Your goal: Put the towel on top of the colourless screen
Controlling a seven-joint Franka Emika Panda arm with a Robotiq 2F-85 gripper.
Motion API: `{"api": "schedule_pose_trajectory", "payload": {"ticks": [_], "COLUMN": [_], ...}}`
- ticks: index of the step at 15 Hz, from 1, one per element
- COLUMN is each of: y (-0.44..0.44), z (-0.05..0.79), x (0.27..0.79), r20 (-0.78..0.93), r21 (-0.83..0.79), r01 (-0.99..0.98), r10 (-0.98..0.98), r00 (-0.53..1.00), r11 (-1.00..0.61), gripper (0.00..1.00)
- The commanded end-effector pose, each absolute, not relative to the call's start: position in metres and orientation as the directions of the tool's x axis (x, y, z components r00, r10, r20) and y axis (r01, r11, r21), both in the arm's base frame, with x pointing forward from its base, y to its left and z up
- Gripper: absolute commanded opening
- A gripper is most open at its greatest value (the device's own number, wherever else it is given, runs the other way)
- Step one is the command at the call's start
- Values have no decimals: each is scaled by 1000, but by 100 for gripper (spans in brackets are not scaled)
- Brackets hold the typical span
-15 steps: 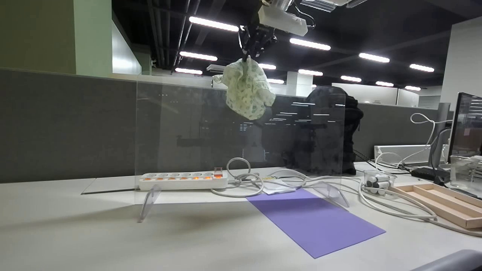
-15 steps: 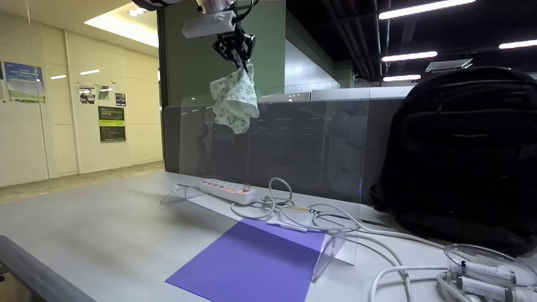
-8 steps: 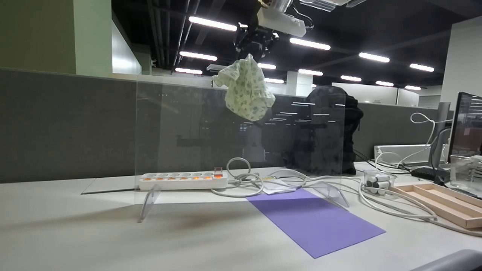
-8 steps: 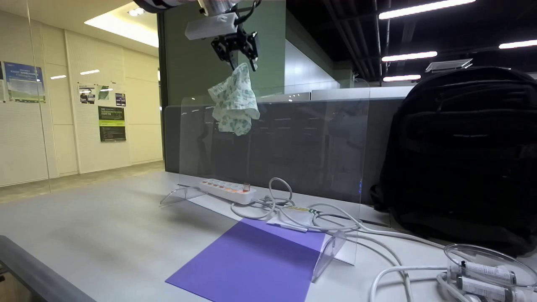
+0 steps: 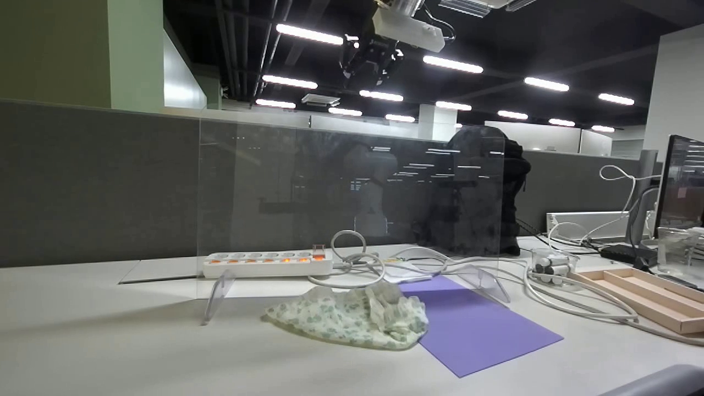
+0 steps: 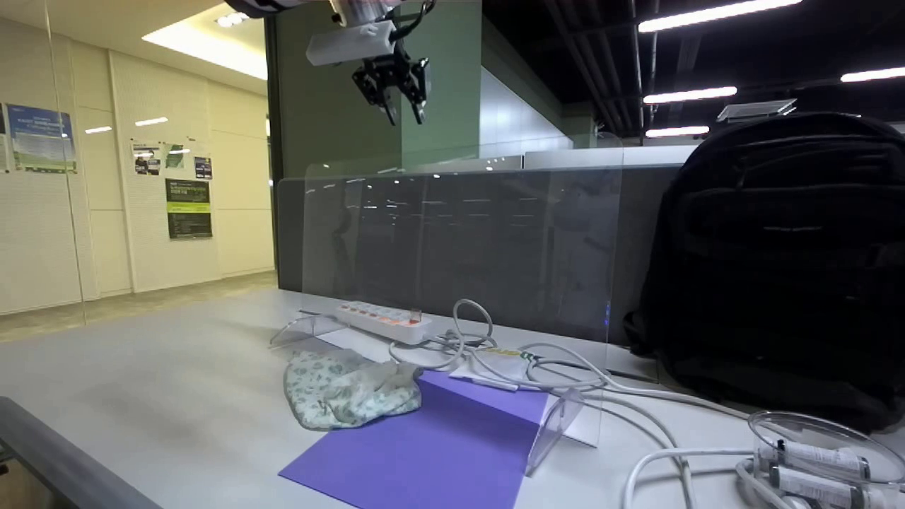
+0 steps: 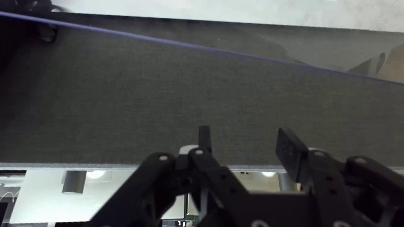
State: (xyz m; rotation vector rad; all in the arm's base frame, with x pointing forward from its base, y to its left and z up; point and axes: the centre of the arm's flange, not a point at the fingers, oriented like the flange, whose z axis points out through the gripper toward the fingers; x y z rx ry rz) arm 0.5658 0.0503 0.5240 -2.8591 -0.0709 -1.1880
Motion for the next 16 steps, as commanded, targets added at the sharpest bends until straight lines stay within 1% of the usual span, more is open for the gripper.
{"api": "schedule_pose_trajectory", "payload": {"ticks": [1, 3, 4, 5, 6, 8, 9, 10, 11, 12, 13, 15, 16], "y": [63, 75, 82, 76, 81, 86, 85, 85, 85, 83, 87, 96, 101], "z": [529, 525, 524, 515, 516, 518, 519, 519, 518, 521, 519, 506, 497], "x": [557, 545, 539, 555, 551, 547, 545, 545, 545, 548, 546, 539, 533], "r20": [653, 614, 591, 617, 603, 596, 596, 596, 595, 591, 577, 524, 490], "r21": [-11, 10, 22, 6, 10, 13, 15, 16, 17, 13, 15, 3, -7], "r01": [98, 140, 158, 131, 144, 154, 156, 157, 157, 158, 176, 222, 243], "r10": [67, 117, 140, 107, 120, 132, 134, 135, 136, 135, 153, 190, 209], "r00": [755, 781, 794, 780, 789, 792, 792, 792, 792, 795, 803, 830, 846], "r11": [-995, -990, -987, -991, -990, -988, -988, -988, -987, -987, -984, -975, -970], "gripper": [27, 12, 56, 27, 28, 39, 48, 52, 81, 81, 84, 98, 99]}}
